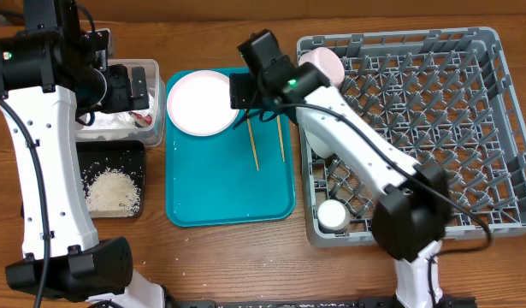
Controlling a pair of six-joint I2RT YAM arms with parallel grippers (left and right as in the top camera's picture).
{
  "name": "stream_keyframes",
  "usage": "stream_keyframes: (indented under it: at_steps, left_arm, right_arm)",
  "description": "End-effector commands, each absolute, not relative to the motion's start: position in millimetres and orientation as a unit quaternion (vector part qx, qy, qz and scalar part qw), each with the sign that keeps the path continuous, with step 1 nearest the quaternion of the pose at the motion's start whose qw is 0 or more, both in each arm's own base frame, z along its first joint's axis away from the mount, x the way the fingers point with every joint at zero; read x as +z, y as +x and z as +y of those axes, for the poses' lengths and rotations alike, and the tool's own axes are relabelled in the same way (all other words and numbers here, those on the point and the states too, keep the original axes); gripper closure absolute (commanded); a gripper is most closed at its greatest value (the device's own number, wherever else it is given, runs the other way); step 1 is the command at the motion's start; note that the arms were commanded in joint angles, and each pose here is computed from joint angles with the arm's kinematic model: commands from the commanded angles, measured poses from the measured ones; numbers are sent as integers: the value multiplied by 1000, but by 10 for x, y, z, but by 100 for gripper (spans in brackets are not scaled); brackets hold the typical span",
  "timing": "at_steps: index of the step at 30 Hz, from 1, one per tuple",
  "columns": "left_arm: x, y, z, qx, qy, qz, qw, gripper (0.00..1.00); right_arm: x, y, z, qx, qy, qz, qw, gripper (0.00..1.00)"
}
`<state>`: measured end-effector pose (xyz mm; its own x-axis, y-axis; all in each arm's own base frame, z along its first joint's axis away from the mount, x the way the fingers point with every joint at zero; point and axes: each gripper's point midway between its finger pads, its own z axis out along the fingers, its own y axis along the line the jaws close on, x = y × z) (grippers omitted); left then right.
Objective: Sort waste into correct bins and load items into the dishwasher
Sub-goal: 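Grasp the edge of the pink plate with the right gripper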
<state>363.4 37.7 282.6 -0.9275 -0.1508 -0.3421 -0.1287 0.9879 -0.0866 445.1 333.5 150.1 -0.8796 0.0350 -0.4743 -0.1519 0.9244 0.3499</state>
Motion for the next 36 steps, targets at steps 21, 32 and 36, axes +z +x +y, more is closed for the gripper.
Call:
stream_keyframes:
  at_steps: [21,32,36]
  left_arm:
    - [2950,3624,355,-34,-62,978,197,0]
    - [2949,3624,355,-34,-62,978,197,0]
    - [2950,3624,356,-34,-62,978,197,0]
  right_arm:
    - [219,4501,3662,179,98,963,177,69]
    - [-96,4480,3615,158,104,968,163,81]
    - [-117,4443,3577,147,96,972,158,91]
